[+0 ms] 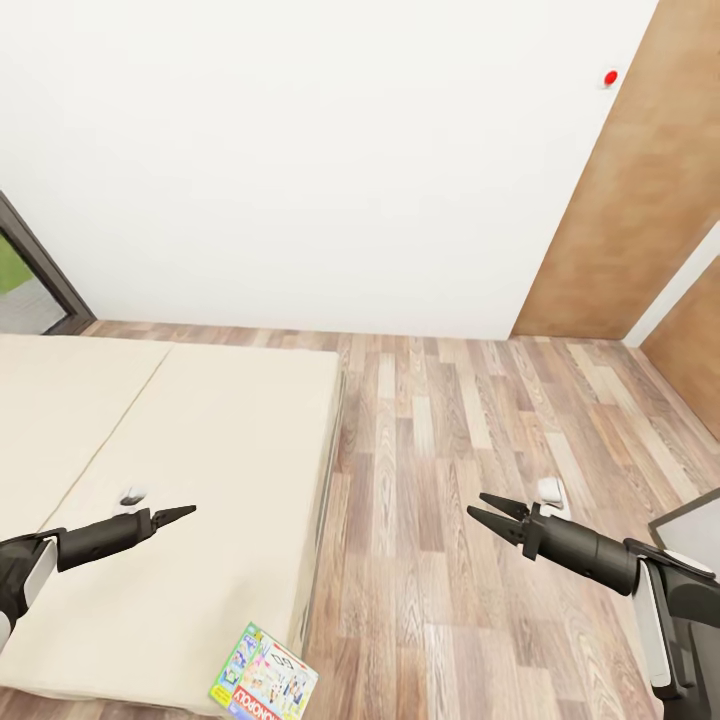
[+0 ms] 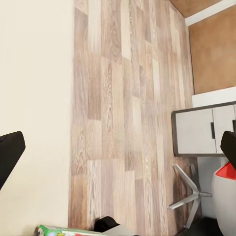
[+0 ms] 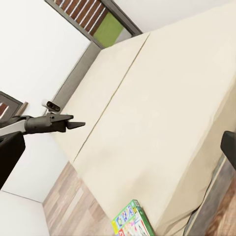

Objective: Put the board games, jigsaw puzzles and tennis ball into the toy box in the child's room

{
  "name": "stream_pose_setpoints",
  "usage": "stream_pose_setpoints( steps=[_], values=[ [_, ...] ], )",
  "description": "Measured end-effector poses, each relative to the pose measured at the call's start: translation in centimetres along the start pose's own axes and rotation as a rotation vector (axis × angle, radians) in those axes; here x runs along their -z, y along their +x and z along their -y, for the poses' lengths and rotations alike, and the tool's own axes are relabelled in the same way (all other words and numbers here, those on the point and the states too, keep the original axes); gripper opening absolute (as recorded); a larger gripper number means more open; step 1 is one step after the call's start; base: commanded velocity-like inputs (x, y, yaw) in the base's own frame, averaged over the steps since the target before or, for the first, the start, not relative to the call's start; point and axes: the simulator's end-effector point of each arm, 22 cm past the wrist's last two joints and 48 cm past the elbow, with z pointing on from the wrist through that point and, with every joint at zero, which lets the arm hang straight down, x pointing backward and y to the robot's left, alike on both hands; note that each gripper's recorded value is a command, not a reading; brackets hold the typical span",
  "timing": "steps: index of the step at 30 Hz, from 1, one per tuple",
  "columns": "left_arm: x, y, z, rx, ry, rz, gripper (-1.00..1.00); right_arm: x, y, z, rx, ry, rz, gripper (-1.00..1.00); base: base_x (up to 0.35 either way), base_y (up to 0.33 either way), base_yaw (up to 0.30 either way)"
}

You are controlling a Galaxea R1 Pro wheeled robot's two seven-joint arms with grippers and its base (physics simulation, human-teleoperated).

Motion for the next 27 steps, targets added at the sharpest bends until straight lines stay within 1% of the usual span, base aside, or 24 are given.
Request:
stream_pose_setpoints(
  steps=[11, 27],
  values=[
    [0.25, -0.50, 0.57, -0.009, 0.006, 0.010, 1.00, 0.10, -0.42, -0.47, 0.013, -0.002, 0.005, 1.00, 0.000, 0.000, 0.000],
    [0.28, -0.55, 0.64, -0.011, 0.006, 0.010, 1.00, 0.11, -0.48, -0.55, 0.015, -0.002, 0.006, 1.00, 0.000, -0.009, 0.000]
  ],
)
